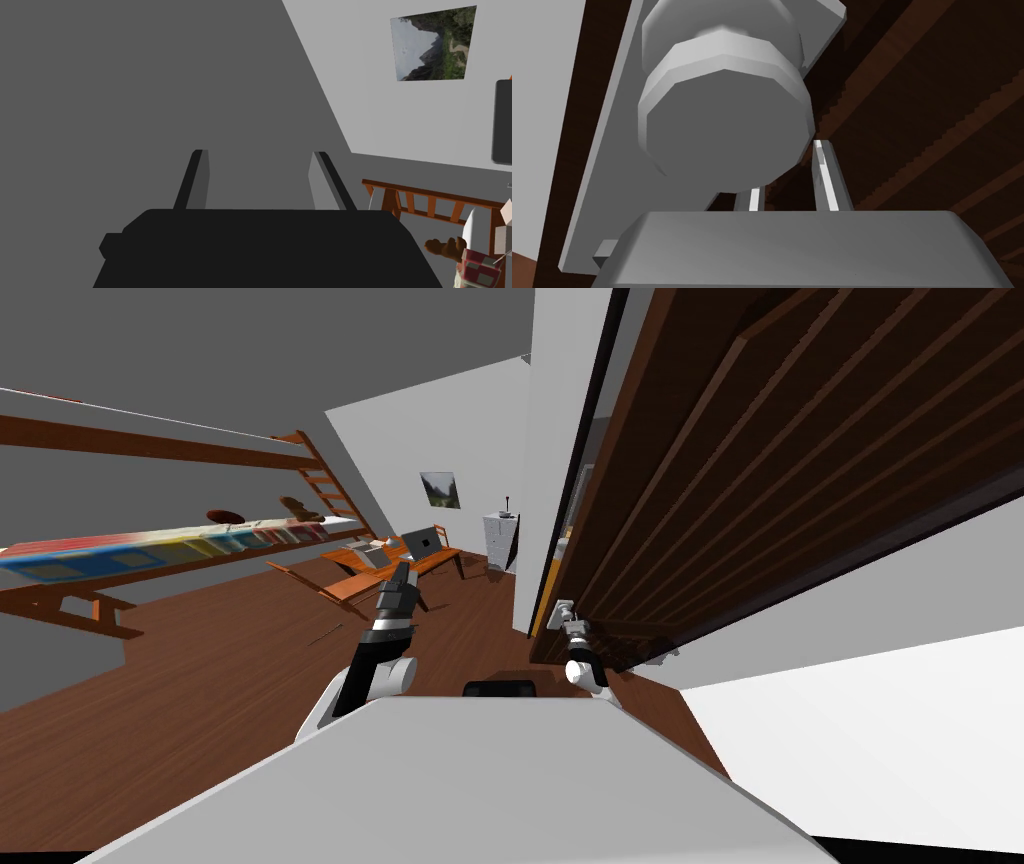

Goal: Pull the door open

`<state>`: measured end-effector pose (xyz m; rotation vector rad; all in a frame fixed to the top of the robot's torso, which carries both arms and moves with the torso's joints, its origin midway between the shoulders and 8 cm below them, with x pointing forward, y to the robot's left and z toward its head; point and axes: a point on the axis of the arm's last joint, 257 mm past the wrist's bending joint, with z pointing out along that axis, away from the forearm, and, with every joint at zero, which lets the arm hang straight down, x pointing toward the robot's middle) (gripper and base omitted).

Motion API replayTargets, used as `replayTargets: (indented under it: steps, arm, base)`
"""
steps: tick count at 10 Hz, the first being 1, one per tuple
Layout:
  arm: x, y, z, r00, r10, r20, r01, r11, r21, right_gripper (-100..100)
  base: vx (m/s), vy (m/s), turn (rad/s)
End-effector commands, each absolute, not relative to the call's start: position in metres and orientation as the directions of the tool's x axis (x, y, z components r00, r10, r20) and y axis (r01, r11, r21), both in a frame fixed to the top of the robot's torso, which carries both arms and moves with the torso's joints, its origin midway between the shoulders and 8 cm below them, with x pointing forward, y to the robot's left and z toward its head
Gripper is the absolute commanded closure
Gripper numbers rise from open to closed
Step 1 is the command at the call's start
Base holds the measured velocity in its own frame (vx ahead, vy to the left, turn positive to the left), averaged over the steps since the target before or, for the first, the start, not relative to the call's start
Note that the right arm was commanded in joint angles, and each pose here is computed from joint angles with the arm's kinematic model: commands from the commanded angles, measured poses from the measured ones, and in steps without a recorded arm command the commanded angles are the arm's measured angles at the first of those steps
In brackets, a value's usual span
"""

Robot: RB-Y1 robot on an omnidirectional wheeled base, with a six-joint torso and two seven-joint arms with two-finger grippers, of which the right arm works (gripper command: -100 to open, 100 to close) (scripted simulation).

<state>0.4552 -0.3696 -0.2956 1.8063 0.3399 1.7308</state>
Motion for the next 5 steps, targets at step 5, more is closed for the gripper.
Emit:
replayTargets:
  steps: [5]
  arm:
    - [0.456, -0.3516, -0.2902, 0.058, 0.39, 0.919, -0.234, -0.89, 0.393, -100]
  base:
    - [-0.084, -0.013, 0.085]
